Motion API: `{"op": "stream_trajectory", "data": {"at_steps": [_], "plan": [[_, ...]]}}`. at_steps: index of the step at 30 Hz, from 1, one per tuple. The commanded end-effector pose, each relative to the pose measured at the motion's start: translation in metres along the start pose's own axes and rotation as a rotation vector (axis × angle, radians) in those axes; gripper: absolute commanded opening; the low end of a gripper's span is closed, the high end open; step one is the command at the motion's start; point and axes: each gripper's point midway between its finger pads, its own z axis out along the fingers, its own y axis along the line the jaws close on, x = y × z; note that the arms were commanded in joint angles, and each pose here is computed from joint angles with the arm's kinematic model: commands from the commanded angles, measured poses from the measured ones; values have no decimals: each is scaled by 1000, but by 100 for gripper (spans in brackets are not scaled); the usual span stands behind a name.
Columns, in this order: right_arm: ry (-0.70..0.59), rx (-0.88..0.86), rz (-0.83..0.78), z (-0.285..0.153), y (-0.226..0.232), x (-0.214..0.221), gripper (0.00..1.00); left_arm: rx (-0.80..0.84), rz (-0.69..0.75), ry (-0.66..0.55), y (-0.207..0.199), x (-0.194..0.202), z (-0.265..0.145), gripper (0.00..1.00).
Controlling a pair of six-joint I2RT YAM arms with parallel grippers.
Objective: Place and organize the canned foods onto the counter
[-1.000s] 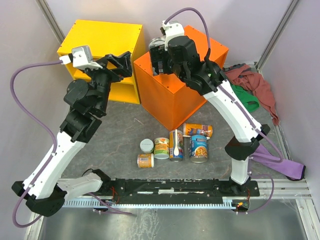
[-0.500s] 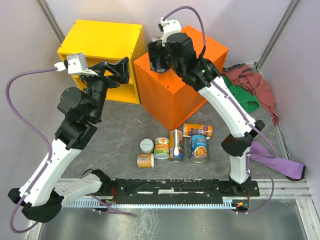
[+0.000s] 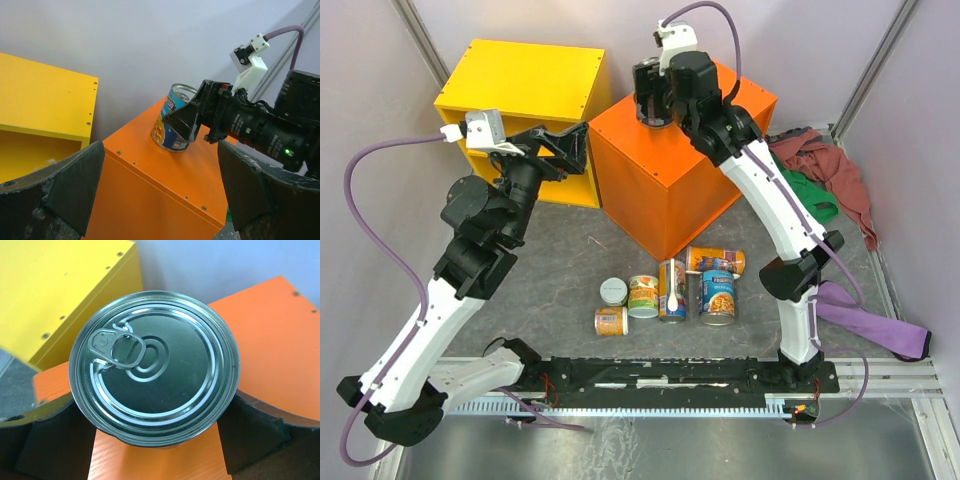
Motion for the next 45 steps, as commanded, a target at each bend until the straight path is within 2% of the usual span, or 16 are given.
{"op": "stream_trajectory", "data": {"at_steps": [1, 12, 28, 37, 43, 45], "plan": [[-159, 92, 18, 16, -45, -43, 64, 68, -28, -18, -14, -2, 1, 99], [-237, 186, 22, 60, -101, -51, 67, 145, -19, -27, -20, 12, -6, 99], [-247, 266, 14, 95, -137, -33, 71, 235, -25, -28, -29, 25, -15, 99], [-231, 301, 19, 95, -148, -27, 81, 234, -23, -16, -29, 31, -13, 99], [-231, 318, 11, 91, -153, -30, 100, 236, -40, -19, -30, 31, -13, 99], [-235, 315, 10, 89, -153, -33, 99, 236, -48, -16, -30, 33, -12, 99]]}}
